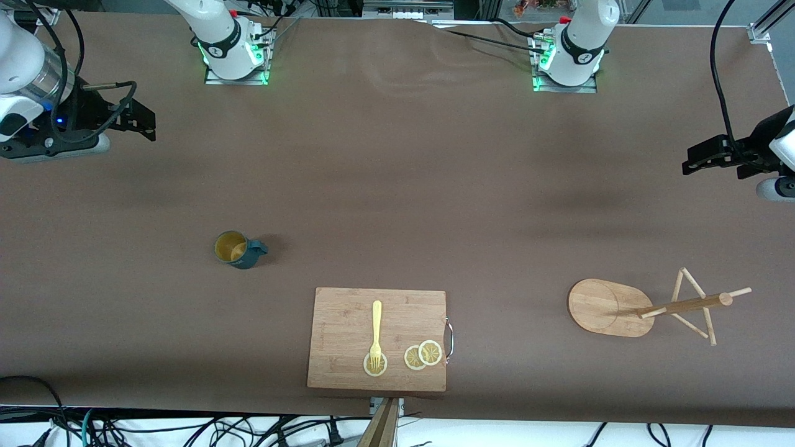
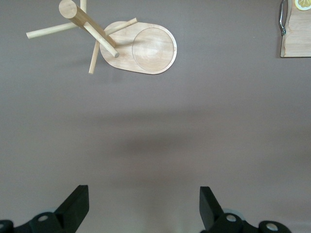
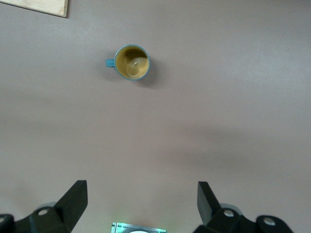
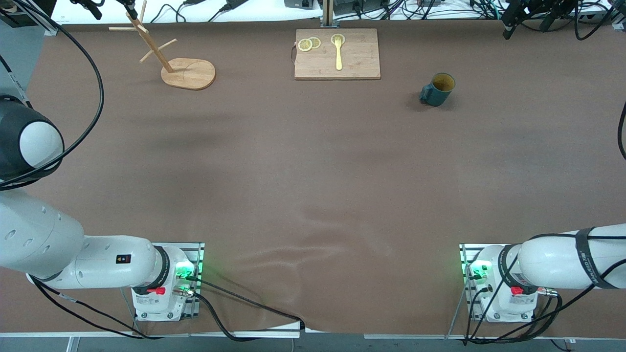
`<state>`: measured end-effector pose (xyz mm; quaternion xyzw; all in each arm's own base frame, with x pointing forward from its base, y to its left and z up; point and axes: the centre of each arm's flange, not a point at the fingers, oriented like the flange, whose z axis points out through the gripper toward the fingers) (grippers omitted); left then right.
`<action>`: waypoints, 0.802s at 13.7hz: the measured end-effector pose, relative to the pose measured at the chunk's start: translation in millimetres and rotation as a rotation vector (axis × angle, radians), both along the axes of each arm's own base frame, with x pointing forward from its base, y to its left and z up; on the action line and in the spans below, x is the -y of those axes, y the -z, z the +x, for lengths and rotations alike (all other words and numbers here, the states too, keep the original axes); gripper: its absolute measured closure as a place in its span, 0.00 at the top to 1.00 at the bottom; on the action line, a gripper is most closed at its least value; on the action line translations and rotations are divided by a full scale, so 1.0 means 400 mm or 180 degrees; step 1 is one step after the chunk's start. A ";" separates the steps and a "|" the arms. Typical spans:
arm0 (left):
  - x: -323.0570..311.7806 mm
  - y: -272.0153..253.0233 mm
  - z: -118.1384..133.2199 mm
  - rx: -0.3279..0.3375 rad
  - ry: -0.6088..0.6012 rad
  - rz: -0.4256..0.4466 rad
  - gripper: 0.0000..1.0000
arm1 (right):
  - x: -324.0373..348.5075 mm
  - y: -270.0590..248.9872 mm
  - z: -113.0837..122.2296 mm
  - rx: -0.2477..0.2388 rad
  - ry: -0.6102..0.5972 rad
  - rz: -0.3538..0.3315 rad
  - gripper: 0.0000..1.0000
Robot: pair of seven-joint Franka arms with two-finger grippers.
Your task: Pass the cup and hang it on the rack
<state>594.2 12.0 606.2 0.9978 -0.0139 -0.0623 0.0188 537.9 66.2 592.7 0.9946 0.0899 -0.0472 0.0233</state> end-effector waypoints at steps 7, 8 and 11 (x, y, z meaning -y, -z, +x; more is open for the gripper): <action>0.003 0.001 0.001 -0.0003 0.0007 -0.0001 1.00 | 0.002 -0.004 0.001 0.0013 0.0005 0.0002 1.00; 0.006 0.001 0.001 -0.0003 0.0013 -0.0002 1.00 | 0.002 -0.005 0.001 0.0013 0.0005 0.0002 1.00; 0.010 0.002 0.001 -0.0004 0.0024 -0.0003 1.00 | 0.002 -0.004 0.000 0.0002 0.0005 0.0000 1.00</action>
